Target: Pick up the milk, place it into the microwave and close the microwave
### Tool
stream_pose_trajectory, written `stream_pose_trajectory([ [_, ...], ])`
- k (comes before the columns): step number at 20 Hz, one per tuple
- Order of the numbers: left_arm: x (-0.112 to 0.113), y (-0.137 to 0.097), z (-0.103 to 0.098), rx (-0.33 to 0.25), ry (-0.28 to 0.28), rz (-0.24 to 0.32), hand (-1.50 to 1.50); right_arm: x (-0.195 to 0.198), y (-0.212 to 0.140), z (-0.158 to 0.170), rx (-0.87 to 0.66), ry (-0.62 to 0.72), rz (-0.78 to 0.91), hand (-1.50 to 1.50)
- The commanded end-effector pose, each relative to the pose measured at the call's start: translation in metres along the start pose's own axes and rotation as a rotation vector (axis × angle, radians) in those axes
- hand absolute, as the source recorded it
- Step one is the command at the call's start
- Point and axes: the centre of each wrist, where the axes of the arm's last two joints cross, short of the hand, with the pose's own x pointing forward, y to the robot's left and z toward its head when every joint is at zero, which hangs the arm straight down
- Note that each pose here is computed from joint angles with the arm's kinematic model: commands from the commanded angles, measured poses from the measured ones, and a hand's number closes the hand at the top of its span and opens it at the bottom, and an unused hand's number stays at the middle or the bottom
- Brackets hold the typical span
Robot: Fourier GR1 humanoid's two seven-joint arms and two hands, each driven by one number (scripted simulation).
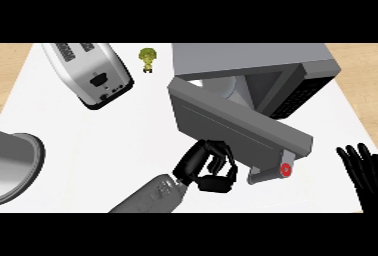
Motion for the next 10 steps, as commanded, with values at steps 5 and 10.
stream_pose_trajectory([
  [5,0.023,-0.011,-0.016,0.111,-0.078,0.076,1.5,0.023,0.004,-0.018,0.104,-0.009,-0.044,-1.5],
  [10,0.039,0.001,-0.036,0.272,-0.097,0.086,1.5,0.043,-0.005,-0.036,0.155,-0.039,0.02,-1.5],
])
